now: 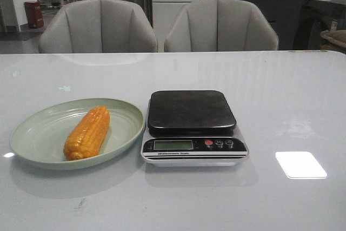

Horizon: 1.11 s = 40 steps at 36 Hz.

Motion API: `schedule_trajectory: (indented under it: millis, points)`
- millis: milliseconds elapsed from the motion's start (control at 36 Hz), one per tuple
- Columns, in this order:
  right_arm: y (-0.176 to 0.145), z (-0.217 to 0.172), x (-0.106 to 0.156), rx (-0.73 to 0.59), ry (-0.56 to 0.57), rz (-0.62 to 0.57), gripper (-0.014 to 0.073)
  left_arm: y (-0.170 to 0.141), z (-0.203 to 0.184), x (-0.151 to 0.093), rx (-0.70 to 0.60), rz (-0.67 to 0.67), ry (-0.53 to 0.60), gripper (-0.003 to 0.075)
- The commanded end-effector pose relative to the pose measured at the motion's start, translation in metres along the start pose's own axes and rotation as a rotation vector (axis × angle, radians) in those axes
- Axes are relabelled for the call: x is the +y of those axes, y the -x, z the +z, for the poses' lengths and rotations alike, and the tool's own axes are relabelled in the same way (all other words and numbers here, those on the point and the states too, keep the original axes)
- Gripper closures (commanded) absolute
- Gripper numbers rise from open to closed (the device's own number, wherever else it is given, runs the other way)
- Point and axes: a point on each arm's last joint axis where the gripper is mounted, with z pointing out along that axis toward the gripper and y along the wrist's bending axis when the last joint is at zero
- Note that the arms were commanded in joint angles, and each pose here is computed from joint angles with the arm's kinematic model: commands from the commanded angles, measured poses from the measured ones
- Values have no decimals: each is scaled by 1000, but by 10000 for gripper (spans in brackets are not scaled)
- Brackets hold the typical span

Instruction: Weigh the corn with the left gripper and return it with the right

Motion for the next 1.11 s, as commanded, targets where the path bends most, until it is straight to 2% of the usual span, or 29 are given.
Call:
schedule_trajectory:
  millis: [0,389,528,833,889,1028,1083]
  points:
    - [5,-2,0,-93,-8,-15,382,-2,-1,0,-67,-11,-10,607]
    - [5,-2,0,-93,-8,-15,382,-2,-1,0,-67,-11,-10,607]
    - [5,-2,0,-93,-8,-15,382,-7,0,1,-14,152,4,607]
    - [5,-2,0,-93,-8,-15,382,-8,0,1,2,157,8,607]
    - [5,-2,0,-93,-8,-15,382,-5,-1,0,-41,137,-3,607]
    - [5,-2,0,-93,-8,-15,382,28,-7,-5,-368,18,-56,607]
    - [5,-2,0,-93,-8,-15,382,44,-10,-5,-389,-46,-63,607]
